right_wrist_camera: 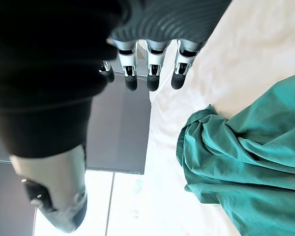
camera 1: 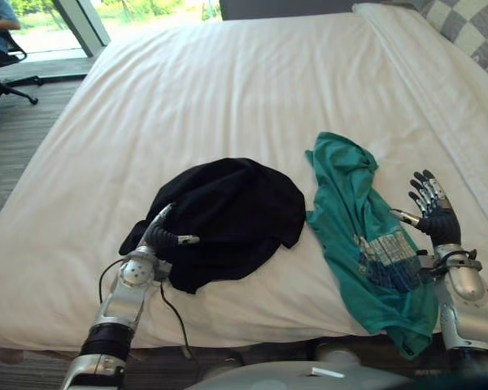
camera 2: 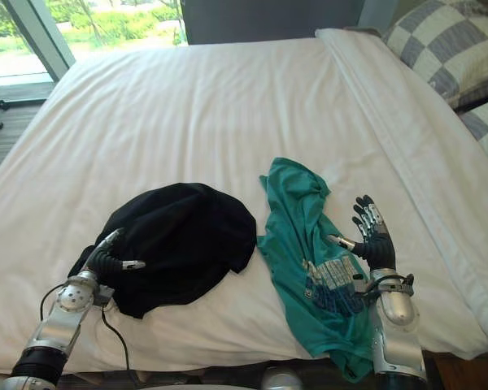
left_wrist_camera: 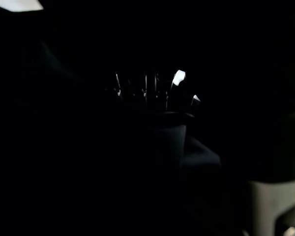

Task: Tidy the bed and pick cloth on bed and put in laundry

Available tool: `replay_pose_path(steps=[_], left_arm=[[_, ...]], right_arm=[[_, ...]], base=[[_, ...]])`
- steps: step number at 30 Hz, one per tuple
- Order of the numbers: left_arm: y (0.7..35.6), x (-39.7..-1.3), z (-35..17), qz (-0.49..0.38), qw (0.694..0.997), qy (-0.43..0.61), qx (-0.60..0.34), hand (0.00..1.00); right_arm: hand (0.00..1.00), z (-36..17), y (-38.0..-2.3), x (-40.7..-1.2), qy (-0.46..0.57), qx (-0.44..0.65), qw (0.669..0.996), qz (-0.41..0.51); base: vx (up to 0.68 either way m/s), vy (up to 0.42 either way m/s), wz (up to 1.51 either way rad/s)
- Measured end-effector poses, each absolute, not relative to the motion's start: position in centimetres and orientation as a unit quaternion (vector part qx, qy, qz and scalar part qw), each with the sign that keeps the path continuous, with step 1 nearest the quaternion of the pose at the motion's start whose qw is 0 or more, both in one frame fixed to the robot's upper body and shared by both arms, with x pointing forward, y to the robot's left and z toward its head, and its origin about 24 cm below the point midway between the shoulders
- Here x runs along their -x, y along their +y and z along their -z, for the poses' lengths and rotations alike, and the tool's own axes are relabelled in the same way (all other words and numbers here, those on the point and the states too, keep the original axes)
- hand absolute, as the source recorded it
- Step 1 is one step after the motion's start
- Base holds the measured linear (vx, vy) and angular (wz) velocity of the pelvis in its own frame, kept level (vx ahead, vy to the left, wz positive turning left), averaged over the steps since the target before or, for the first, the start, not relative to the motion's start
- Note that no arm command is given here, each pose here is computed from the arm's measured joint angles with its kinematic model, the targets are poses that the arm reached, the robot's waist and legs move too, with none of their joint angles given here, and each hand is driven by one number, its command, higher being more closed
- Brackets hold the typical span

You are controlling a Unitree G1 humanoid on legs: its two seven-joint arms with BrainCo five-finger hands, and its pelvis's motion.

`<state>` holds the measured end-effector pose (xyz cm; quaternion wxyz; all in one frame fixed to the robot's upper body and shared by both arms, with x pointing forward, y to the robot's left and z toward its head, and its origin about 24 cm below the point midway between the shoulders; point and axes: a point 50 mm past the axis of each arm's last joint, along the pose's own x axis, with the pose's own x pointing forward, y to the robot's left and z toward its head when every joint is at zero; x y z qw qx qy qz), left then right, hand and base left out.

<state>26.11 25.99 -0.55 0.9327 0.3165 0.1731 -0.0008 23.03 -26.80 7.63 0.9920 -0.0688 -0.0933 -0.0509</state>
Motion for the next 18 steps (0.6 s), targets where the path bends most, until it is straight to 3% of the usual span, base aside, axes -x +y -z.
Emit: replay_pose_path(steps=[3, 4, 11, 18], left_arm=[[25.5, -27.4, 0.4, 0.006, 0.925, 0.168, -0.341, 0.0], [25.2, -28.0, 0.1, 0.005, 0.924, 0.161, -0.346, 1.0], [23.2, -30.3, -0.8, 0.034, 0.923, 0.123, -0.364, 1.0], [18.6, -29.6, 0.0, 0.173, 0.915, 0.104, -0.35, 1.0]], right_arm=[[0.0, -9.3, -26.3, -24.2, -0.126, 0.069, 0.989, 0.028], [0.0, -10.1, -26.1, -24.5, -0.141, 0.074, 0.987, 0.019], [0.0, -11.6, -24.9, -25.7, -0.166, 0.076, 0.983, -0.019], [0.0, -12.7, -22.7, -27.5, -0.163, 0.14, 0.973, -0.083]], base=[[-0.07, 0.011, -0.2], [-0.09, 0.009, -0.15], [-0.08, -0.005, -0.08], [-0.05, 0.032, 0.0]])
